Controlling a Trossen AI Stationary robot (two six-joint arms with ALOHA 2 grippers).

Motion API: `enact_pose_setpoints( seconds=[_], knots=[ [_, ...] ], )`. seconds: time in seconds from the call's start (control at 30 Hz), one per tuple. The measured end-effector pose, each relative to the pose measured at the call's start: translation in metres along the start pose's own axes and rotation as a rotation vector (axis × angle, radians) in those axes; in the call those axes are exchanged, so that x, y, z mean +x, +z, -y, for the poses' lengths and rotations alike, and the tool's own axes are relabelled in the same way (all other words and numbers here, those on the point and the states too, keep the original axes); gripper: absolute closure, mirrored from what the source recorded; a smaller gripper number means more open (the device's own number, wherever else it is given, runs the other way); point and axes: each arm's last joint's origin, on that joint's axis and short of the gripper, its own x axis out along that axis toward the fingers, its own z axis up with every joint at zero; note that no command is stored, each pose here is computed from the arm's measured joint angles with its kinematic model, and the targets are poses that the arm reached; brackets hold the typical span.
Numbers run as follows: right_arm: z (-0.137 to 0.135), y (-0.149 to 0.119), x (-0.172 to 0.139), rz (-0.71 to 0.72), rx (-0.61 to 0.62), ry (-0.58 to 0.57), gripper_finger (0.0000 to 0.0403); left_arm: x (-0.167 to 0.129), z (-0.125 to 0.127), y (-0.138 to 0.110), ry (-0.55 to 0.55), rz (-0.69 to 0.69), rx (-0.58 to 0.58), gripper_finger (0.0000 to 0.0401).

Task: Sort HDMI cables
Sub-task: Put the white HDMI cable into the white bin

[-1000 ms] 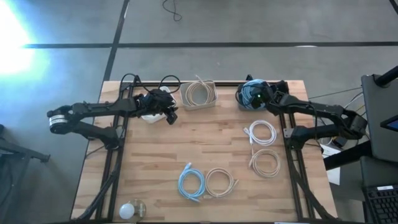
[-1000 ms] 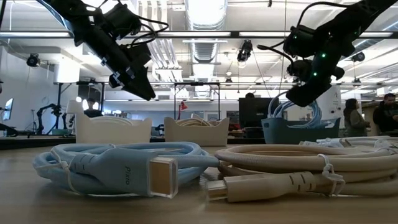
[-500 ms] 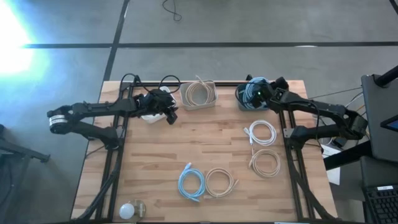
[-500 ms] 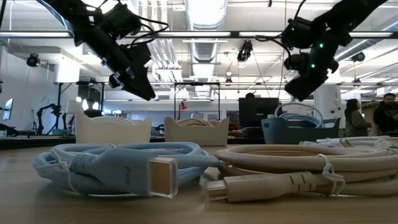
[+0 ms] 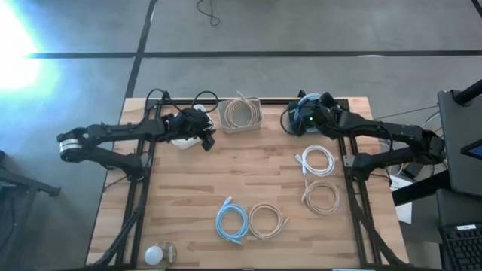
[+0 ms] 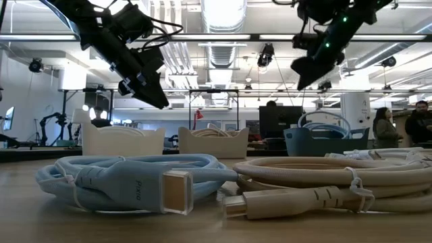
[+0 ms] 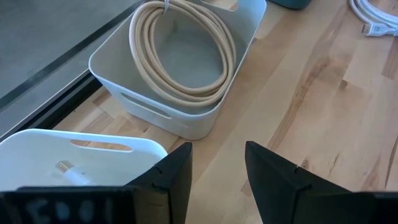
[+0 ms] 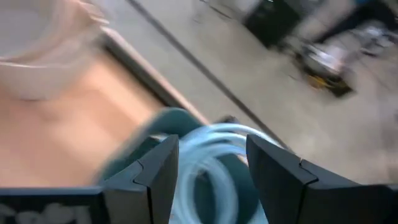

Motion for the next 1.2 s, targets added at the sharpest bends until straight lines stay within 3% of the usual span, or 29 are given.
enact_pose_setpoints(
  seconds=[0.3, 0.6, 0.77, 1.03, 1.2],
  knots=[
    [-0.035, -0.002, -0.023, 0.012, 0.053, 0.382, 0.0227, 0.000, 0.000, 0.000, -0.005, -0.001, -0.006, 0.0247],
    [-0.066, -0.013, -0.029, -0.080, 0.013, 0.606, 0.0230, -0.001, 0.004, -0.001, -0.020, -0.002, 0.002, 0.0248],
    [-0.080, -0.029, -0.018, -0.254, 0.070, 0.577, 0.0227, -0.001, 0.005, -0.001, -0.022, -0.002, 0.004, 0.0248],
    [-0.084, -0.067, -0.014, -0.761, 0.191, 0.425, 0.0229, -0.001, 0.005, -0.001, -0.020, -0.003, 0.004, 0.0247],
    [-0.090, -0.082, -0.009, -0.846, 0.202, 0.343, 0.0227, -0.001, 0.005, -0.001, -0.018, -0.002, 0.005, 0.0247]
  ],
)
